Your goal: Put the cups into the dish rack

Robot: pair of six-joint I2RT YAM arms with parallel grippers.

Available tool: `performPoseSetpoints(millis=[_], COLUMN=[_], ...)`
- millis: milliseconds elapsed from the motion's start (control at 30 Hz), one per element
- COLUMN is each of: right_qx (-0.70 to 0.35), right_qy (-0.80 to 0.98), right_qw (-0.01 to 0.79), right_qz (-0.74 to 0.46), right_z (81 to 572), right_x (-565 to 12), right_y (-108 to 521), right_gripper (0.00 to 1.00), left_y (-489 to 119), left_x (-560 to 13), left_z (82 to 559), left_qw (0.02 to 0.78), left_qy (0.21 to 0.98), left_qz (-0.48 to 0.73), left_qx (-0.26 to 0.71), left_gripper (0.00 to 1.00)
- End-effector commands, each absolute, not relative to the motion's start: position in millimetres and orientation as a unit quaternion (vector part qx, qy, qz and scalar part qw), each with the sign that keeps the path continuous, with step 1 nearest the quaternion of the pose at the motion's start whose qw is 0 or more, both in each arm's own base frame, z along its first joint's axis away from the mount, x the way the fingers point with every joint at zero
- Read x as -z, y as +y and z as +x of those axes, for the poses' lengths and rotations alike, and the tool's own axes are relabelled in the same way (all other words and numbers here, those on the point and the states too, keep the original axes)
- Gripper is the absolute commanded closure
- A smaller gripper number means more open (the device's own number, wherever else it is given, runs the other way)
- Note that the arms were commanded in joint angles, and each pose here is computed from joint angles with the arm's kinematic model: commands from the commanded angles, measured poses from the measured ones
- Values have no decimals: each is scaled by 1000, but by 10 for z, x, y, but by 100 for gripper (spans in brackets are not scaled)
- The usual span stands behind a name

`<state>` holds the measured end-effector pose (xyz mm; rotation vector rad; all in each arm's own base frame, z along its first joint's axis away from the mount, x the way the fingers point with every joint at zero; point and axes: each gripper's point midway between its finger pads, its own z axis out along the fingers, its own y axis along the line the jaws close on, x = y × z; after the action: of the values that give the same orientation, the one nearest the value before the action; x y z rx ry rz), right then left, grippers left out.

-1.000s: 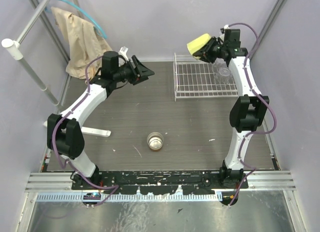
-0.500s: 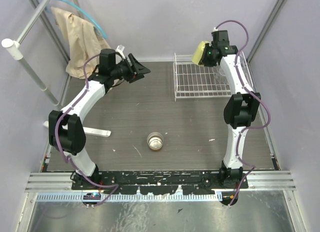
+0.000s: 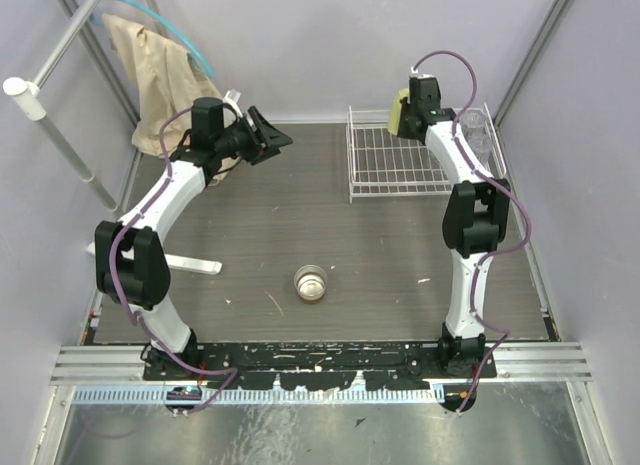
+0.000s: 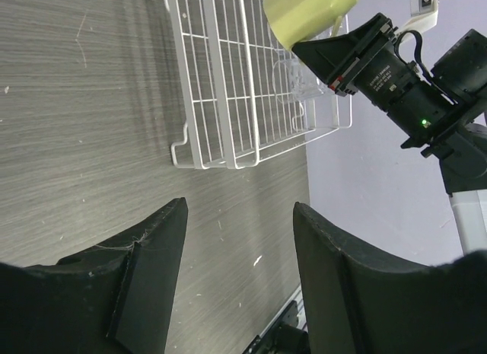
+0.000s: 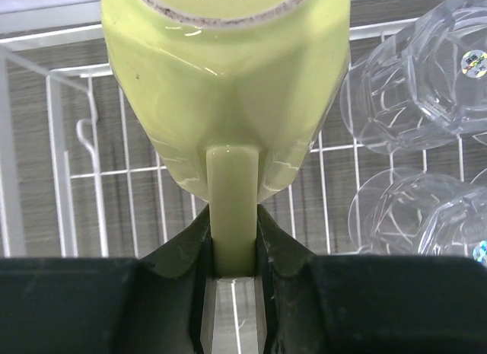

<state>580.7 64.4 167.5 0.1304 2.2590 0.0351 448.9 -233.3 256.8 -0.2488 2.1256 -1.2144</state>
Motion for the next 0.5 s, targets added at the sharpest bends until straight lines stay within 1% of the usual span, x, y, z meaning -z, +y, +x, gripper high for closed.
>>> performPoseSetpoints(millis=[0,467], right_qx=[0,5], right_qy=[839,840], right_qw=[541,540], right_qz=[63,51], right_z=[6143,6322], right_x=[-2255,-1914], right_y=[504,494], right_gripper=[99,99], left_y=[-2254,-2145], left_x=[-2553,-2521], left_z=[4450,4447], left_qw=[339,345], left_qy=[817,822], left_qz=[-95,-108], left_qx=[457,439], left_gripper=[35,35])
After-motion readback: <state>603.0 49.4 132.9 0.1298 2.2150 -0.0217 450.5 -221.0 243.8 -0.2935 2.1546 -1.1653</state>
